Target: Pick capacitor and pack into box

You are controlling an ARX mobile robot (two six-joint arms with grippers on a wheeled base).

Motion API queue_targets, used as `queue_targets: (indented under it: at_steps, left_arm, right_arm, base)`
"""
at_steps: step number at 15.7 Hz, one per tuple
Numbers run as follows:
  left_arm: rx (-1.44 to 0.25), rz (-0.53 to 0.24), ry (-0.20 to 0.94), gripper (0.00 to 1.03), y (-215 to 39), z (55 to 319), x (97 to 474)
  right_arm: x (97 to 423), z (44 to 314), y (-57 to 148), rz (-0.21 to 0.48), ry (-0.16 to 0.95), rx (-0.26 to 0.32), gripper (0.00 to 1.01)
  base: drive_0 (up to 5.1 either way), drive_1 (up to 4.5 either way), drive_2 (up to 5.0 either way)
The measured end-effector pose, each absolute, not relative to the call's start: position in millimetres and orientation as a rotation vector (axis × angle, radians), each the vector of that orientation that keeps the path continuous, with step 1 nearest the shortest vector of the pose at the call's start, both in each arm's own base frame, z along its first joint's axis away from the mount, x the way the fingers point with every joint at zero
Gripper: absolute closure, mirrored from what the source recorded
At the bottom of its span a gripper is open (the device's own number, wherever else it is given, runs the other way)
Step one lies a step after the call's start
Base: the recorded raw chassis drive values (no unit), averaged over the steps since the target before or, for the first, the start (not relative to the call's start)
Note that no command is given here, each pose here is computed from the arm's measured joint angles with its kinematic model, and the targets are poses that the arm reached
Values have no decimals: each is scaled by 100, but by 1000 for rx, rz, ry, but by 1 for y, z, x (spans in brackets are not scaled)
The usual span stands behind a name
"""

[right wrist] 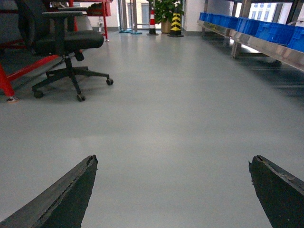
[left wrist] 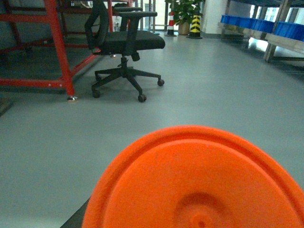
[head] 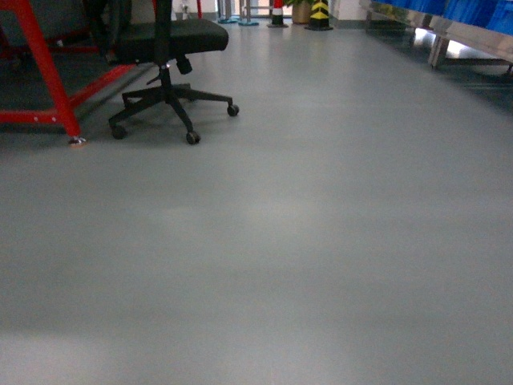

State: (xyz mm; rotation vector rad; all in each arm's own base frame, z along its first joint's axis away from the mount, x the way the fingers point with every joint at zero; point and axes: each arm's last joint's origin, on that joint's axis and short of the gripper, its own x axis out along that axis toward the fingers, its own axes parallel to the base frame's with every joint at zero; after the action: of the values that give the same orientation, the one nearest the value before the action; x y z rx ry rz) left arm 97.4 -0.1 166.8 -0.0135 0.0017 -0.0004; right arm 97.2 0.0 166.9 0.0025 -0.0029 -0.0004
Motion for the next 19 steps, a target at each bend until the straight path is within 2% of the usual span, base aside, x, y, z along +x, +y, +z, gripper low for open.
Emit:
queue_targets:
  at_steps: [19]
  left_arm:
    - [-14,0,1,60,0,167,97]
  right_arm:
    - [97,167,0,-1,-4,2,3]
  base:
    - [-504,241,241]
